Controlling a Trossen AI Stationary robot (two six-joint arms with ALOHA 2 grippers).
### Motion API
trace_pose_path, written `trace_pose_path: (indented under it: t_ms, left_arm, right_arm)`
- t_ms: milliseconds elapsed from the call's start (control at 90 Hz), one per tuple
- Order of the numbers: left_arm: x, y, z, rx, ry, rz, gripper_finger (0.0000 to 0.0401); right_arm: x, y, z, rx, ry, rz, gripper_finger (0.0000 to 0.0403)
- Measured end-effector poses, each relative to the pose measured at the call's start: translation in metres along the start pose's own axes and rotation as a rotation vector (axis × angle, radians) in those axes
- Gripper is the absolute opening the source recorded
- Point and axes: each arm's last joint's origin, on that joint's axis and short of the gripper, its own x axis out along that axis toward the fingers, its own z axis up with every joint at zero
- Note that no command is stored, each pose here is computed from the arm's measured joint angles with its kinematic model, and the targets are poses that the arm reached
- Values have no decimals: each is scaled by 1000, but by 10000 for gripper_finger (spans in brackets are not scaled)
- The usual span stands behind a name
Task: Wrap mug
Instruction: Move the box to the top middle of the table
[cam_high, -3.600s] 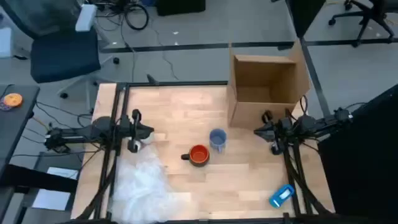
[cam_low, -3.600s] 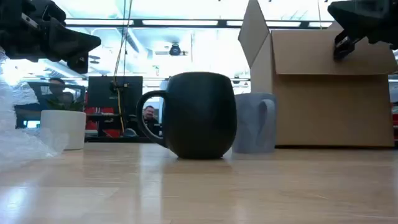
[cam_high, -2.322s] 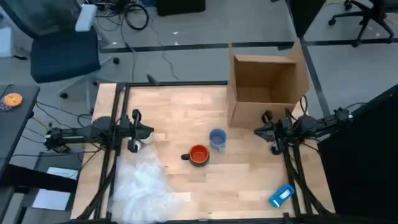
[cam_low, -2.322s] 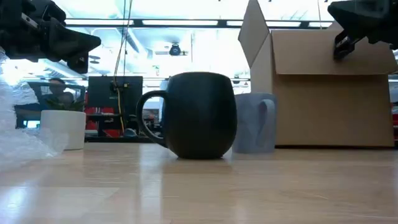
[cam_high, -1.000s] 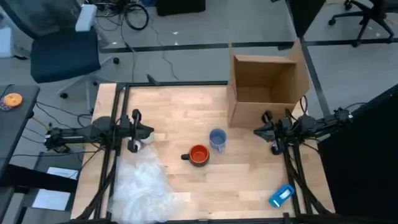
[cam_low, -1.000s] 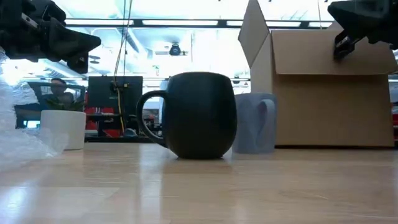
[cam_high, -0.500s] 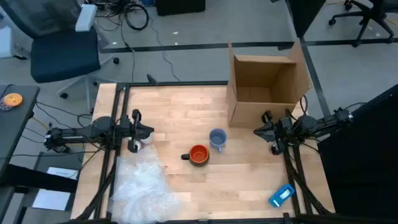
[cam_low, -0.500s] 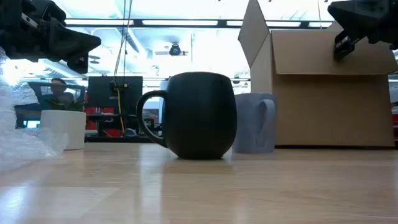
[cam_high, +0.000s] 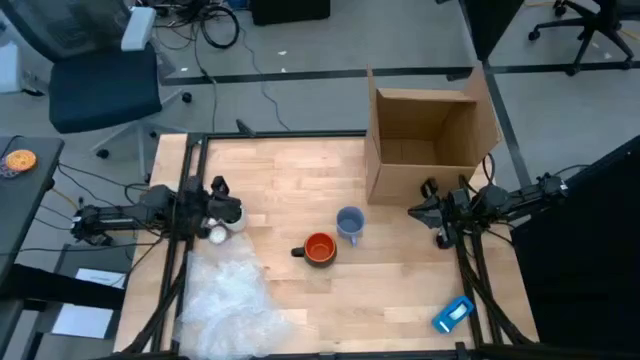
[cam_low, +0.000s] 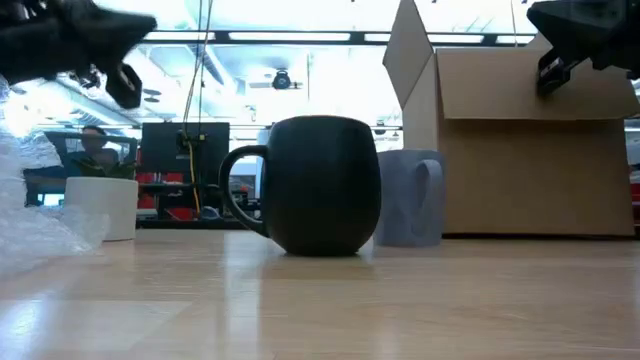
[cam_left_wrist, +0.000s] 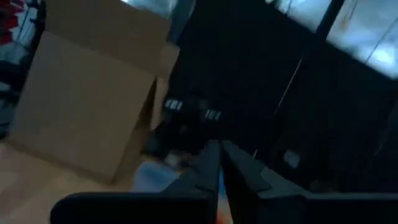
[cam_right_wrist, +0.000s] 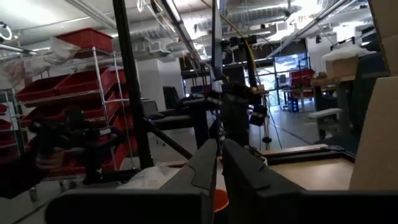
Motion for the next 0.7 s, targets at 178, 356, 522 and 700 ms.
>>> trace_pose_path:
  t_ms: [178,356,522,700]
  left_arm:
    - [-1,-6,11,8,-111,-62,0]
    - [-1,-8,14,-37,-138,-96,0]
    - [-2,-11,17,-72,-159,-151,0]
    - [-5,-17,27,-3,-254,-228,0]
  right_arm:
    - [0,0,2,6,-21,2,2]
    - [0,1,9,21,-94,7,2]
    - [-2,1,19,123,-199,25,2]
    - [-3,2,25,176,-248,68,2]
